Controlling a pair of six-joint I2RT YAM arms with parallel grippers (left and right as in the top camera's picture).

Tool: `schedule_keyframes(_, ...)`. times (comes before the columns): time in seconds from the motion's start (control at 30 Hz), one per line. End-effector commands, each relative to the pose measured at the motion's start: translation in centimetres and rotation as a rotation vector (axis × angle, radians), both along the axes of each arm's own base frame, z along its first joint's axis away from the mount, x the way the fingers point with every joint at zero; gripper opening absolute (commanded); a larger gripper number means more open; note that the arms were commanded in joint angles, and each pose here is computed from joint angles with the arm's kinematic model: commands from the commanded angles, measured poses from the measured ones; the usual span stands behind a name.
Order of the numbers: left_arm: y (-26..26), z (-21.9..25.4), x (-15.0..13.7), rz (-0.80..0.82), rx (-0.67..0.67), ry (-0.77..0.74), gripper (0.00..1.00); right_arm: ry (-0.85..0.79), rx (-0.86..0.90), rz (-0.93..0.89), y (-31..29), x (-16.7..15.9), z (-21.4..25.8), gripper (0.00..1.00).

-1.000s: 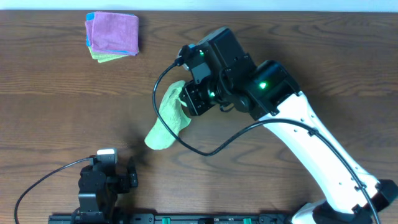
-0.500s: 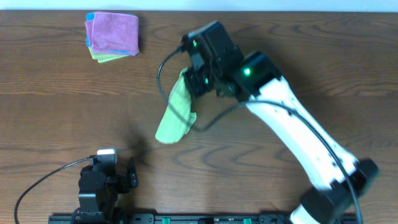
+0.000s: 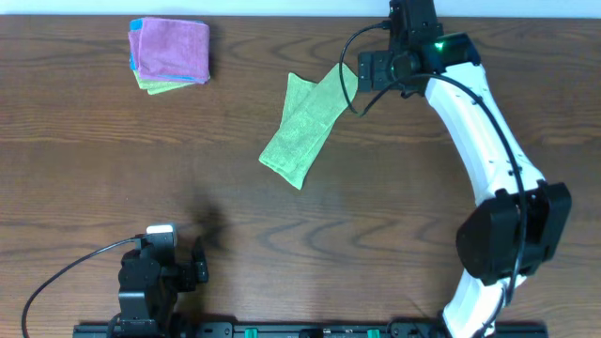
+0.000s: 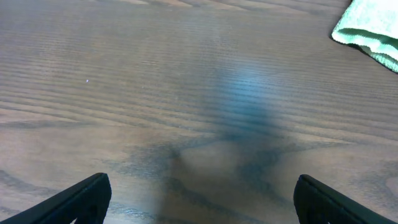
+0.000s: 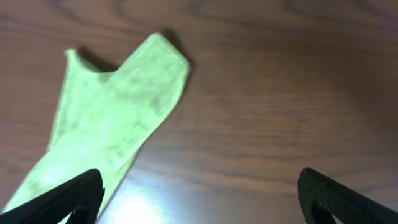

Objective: Fold the cloth
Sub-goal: 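Reach the left gripper to the hanging cloth's lower corner and grasp it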

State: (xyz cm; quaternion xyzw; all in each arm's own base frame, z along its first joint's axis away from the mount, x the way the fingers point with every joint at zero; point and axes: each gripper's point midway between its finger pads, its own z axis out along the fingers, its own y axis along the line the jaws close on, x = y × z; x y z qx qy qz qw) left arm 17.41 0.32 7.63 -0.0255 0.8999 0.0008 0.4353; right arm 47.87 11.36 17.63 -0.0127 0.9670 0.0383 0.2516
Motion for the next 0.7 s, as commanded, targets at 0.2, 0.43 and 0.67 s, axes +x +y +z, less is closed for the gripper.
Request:
schedule_keyframes(0.2,0.6,-2.3,-0.8,0.015,0.031,0.072,0.95,0.069,0.145,0.021,2.3,1.1,-3.2,0.90)
schedule_keyframes(0.43,0.3,-1.4,0.0,0.007,0.014,0.022,0.95,0.056,0.299,-0.012,1.9,4.7,-6.6,0.81)
schedule_keyframes(0.67,-2.8,2.6,2.5,0.011,-0.313,-0.148,0.95,0.077,0.364,-0.073,0.8,6.5,-9.9,0.75)
